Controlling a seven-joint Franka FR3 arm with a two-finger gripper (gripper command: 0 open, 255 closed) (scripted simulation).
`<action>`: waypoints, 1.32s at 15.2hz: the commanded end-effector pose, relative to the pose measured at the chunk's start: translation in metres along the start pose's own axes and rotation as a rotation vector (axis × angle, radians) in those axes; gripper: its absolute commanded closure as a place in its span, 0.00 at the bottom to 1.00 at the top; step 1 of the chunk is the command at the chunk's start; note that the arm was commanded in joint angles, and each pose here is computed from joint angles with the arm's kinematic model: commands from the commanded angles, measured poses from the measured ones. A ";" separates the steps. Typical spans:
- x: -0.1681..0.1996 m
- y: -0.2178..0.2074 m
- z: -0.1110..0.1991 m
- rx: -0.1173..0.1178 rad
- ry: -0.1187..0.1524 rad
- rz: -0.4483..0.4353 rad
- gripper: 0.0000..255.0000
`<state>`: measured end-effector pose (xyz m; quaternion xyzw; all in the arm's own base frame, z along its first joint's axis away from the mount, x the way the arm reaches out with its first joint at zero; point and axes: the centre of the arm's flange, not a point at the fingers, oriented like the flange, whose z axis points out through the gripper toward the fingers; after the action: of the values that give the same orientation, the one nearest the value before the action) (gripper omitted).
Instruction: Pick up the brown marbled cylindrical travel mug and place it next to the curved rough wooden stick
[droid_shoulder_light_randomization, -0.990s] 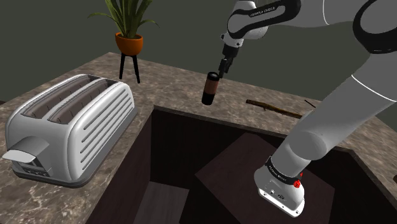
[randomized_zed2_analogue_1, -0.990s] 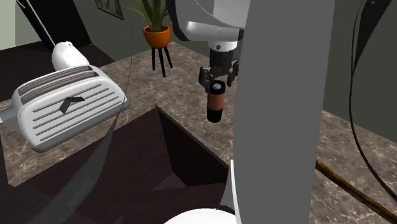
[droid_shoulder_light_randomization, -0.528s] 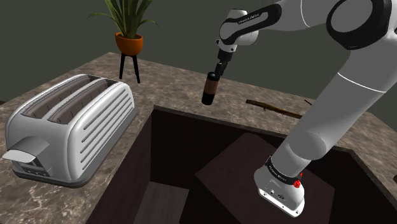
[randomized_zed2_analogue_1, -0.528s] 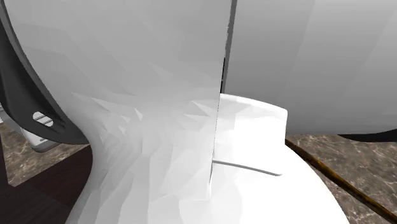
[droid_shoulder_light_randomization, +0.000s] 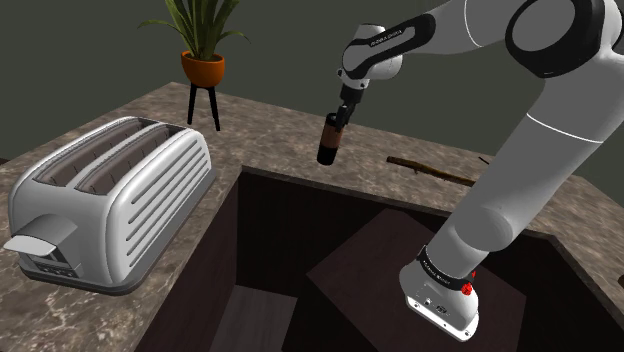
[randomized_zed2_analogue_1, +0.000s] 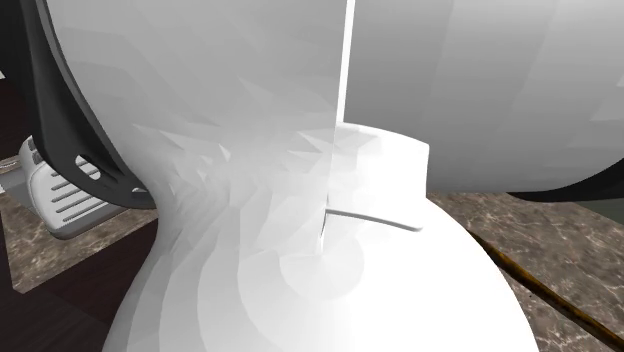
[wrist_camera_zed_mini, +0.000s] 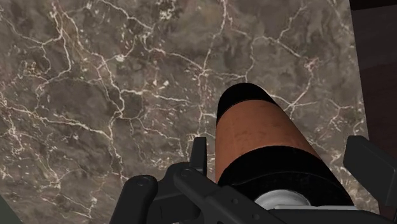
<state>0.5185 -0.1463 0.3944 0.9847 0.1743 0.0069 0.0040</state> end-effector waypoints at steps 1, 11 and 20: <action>0.000 0.000 0.000 0.000 0.000 0.000 0.00; 0.000 0.000 0.000 0.000 0.000 0.000 1.00; 0.001 0.000 -0.037 0.000 0.000 0.000 1.00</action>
<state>0.5182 -0.1463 0.4252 0.9847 0.1743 0.0066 0.0039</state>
